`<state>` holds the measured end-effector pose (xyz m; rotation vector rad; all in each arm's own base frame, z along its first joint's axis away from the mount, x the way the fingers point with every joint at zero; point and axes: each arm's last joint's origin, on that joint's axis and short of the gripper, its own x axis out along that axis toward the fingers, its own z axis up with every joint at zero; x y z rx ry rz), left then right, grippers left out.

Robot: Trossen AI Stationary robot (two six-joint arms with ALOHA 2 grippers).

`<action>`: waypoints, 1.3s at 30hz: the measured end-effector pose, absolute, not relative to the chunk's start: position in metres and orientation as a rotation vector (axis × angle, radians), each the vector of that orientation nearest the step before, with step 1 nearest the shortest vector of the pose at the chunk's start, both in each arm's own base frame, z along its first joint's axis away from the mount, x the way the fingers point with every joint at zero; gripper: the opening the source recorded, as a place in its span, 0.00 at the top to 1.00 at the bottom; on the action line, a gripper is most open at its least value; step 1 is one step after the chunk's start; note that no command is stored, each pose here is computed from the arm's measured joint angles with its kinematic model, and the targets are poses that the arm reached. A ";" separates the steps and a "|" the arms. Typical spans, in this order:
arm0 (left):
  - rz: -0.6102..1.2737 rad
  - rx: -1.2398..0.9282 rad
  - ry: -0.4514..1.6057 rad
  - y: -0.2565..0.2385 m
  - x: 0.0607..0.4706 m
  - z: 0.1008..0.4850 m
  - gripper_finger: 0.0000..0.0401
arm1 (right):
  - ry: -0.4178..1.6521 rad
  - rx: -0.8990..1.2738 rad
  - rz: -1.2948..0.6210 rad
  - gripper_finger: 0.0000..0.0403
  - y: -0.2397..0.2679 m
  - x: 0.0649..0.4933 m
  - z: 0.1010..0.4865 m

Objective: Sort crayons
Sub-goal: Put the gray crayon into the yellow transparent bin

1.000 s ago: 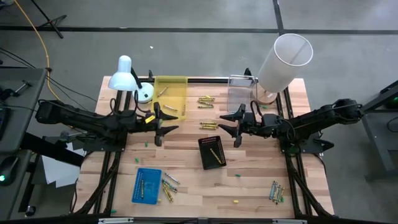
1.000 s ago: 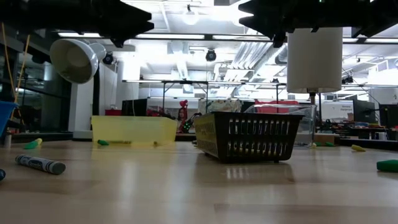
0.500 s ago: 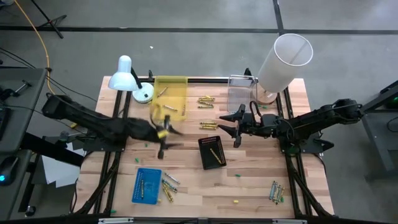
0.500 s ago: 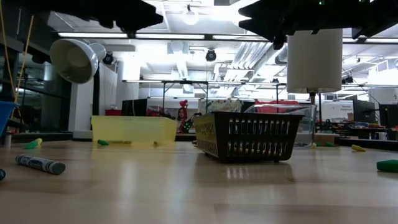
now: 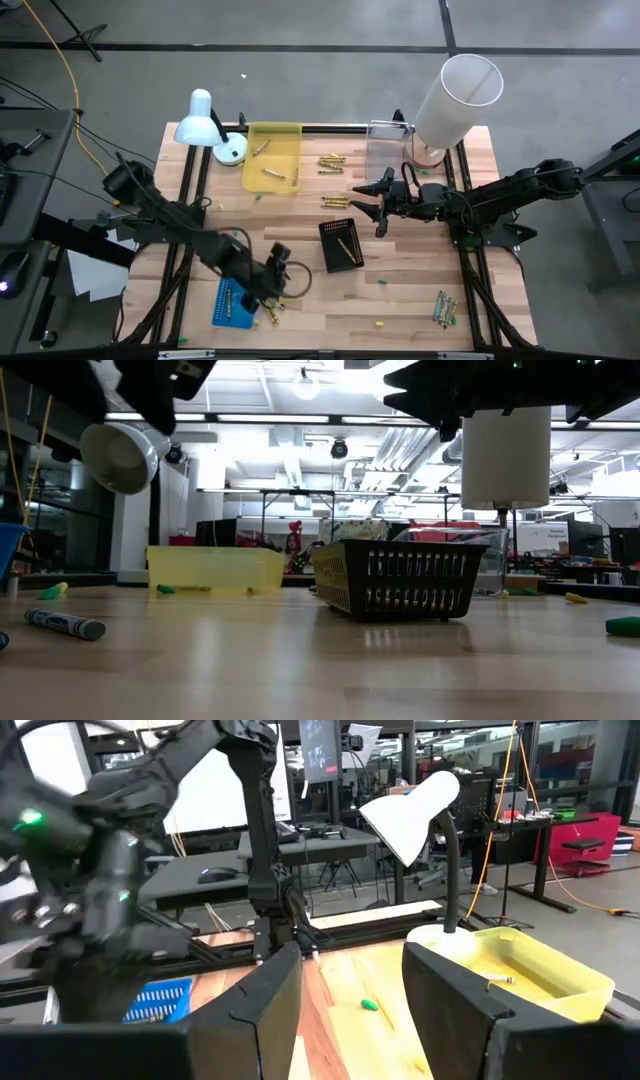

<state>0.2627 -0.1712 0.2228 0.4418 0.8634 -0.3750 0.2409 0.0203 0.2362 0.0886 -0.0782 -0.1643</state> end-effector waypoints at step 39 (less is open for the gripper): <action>-0.277 0.246 1.335 -0.167 0.292 0.138 0.61 | -0.073 0.110 -0.163 0.58 0.020 0.241 0.235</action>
